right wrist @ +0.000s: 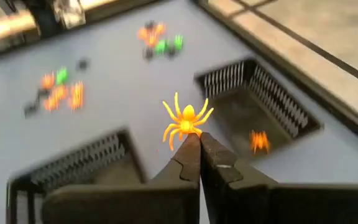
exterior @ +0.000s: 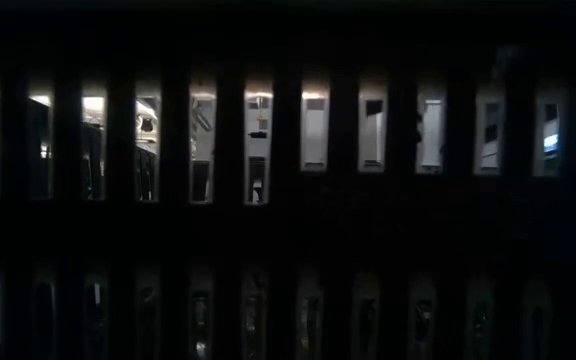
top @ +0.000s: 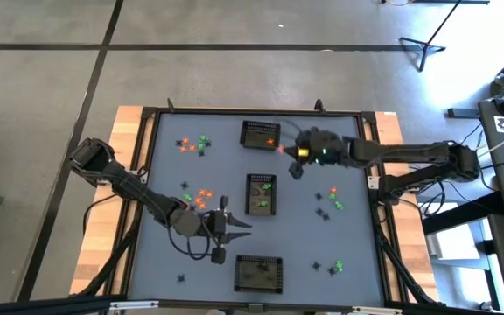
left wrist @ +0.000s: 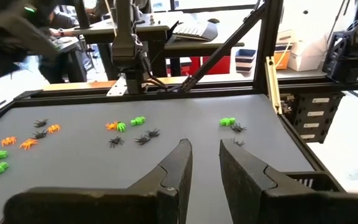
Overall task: Sort Halloween decoration
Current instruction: Put the orange spider toy into the top black bin, then put the black spider toy into the bottom black bin
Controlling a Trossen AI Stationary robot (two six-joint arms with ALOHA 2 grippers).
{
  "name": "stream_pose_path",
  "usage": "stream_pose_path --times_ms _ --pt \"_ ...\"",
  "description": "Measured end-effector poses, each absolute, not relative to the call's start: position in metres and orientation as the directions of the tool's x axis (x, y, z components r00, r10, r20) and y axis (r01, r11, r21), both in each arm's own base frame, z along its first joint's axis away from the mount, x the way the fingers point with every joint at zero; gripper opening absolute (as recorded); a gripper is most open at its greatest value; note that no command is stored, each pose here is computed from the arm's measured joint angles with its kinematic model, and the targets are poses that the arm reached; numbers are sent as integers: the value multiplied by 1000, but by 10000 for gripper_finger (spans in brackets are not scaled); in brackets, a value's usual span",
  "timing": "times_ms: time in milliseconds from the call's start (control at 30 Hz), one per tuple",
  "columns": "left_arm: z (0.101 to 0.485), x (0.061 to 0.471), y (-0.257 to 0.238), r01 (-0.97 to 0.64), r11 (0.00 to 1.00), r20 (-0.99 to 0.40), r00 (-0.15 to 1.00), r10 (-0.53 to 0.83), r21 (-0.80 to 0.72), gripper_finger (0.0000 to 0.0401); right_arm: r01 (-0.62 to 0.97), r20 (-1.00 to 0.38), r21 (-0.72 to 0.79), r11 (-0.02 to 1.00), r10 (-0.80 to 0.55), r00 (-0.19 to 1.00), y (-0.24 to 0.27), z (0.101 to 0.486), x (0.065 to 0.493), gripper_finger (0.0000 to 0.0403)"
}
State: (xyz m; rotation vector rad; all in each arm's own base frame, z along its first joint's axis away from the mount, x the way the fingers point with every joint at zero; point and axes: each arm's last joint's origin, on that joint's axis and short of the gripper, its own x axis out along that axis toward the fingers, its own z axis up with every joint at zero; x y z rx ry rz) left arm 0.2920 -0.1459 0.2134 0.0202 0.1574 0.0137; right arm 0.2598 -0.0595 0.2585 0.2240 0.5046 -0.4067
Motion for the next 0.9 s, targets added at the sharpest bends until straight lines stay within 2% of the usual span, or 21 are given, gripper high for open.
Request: stream_pose_path --times_ms 233,467,900 --pt "212 293 -142 -24 999 -172 985 29 27 76 426 -417 166 889 -329 848 -113 244 275 0" --pt "211 293 -143 -23 999 -178 984 27 26 76 475 -435 182 861 -363 824 -145 219 281 11" --pt "210 293 -143 -25 1000 -193 981 27 12 76 410 -432 222 885 -287 855 -147 215 283 147"
